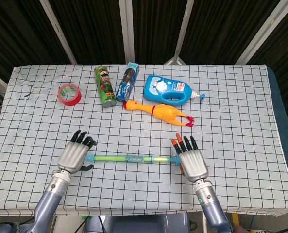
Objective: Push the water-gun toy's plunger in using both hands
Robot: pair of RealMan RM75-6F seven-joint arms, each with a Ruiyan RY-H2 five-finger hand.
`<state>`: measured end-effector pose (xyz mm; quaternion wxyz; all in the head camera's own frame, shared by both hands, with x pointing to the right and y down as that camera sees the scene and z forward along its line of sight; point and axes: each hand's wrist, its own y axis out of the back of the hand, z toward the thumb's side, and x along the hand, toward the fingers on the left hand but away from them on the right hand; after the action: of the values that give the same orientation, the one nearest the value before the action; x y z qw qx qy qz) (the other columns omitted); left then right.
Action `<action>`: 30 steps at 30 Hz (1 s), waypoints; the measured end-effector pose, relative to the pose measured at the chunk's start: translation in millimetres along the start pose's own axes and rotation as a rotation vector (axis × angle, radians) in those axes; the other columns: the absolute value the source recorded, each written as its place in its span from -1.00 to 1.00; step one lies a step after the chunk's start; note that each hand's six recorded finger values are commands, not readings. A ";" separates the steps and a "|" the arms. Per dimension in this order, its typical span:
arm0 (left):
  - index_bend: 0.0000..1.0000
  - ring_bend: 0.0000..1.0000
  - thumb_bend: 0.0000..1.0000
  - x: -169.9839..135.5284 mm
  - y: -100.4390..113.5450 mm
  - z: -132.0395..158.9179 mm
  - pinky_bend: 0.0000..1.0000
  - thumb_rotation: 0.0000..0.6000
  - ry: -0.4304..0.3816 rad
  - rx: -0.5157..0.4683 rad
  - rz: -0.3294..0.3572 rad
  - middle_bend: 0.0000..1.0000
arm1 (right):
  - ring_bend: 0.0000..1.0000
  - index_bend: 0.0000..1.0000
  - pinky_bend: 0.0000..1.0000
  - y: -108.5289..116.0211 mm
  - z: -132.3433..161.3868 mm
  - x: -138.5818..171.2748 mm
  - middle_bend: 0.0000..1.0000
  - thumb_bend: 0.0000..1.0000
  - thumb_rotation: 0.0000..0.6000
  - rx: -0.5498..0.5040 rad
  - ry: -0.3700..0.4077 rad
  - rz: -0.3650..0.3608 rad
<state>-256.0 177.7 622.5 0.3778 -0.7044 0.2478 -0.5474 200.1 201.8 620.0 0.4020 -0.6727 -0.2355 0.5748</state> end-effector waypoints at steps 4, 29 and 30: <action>-0.42 -0.83 -0.51 -12.9 8.7 -19.2 -1.00 1.00 0.013 -0.028 0.024 -0.59 | -1.00 -1.00 -1.00 3.7 -17.9 8.1 -1.00 -0.11 1.00 -0.033 -0.019 -0.008; -1.00 -1.00 -0.78 -154.6 22.4 -142.8 -1.00 1.00 0.155 -0.068 0.187 -1.00 | -1.00 -1.00 -1.00 -5.9 -182.5 136.8 -1.00 -0.41 1.00 -0.163 -0.231 -0.180; -1.00 -1.00 -0.78 -157.8 21.3 -146.3 -1.00 1.00 0.161 -0.064 0.191 -1.00 | -1.00 -1.00 -1.00 -5.9 -187.0 141.8 -1.00 -0.41 1.00 -0.158 -0.244 -0.186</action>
<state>-438.8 247.2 530.1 0.3846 -0.6430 0.3607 -0.5555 413.3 265.0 545.0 0.3680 -0.6026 -0.3883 0.5921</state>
